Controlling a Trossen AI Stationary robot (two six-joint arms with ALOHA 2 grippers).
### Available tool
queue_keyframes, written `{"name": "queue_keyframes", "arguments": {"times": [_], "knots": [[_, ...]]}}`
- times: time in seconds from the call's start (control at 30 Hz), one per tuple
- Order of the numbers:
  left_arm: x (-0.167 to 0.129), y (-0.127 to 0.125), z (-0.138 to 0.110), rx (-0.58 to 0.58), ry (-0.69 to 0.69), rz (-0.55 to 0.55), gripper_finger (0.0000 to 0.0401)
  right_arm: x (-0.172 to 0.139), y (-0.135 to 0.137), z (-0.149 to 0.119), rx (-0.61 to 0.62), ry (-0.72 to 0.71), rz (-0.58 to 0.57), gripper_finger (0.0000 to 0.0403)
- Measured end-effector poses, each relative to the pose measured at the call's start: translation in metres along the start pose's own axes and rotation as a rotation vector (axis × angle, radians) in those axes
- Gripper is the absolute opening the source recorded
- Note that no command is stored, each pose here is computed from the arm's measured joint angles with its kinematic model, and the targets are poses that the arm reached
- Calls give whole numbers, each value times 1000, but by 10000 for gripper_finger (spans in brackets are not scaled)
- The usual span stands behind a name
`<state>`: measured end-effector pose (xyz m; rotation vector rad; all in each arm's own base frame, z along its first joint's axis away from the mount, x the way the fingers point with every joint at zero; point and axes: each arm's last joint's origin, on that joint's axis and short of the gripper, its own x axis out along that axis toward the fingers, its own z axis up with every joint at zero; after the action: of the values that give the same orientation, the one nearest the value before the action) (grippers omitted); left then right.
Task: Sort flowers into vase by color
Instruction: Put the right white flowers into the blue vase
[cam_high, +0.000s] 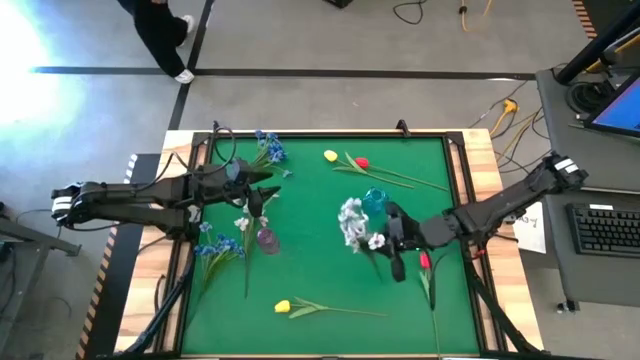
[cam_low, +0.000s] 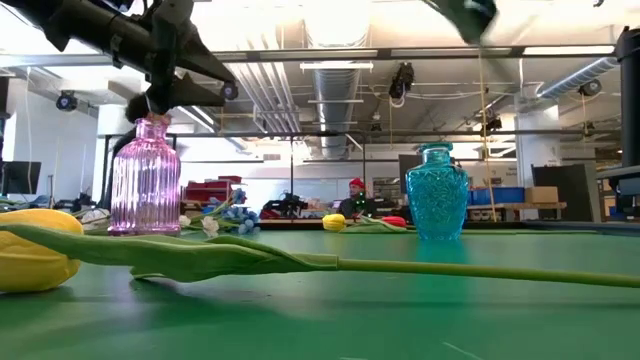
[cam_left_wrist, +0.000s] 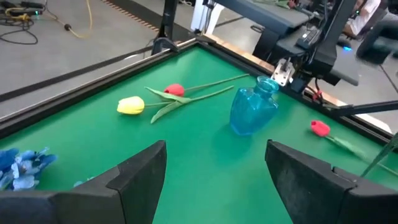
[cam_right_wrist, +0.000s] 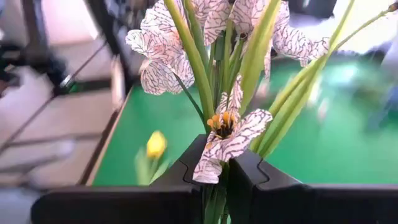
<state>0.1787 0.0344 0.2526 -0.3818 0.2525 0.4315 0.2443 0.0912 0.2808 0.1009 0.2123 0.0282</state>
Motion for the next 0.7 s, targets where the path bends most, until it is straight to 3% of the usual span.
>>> {"name": "queue_keyframes", "arguments": {"times": [0.17,0.27,0.4,0.7], "knots": [[0,-1,3,-1,-38,-5,268,10,-6,26,-178,-306,-56,28],[0,-2,6,0,-66,-16,268,10,-16,38,-229,-427,-172,28],[0,-3,8,6,-80,-20,268,-1,-33,49,-239,-486,-424,28],[0,-3,8,6,-80,-19,268,-62,-56,71,-166,-478,-777,28]]}}
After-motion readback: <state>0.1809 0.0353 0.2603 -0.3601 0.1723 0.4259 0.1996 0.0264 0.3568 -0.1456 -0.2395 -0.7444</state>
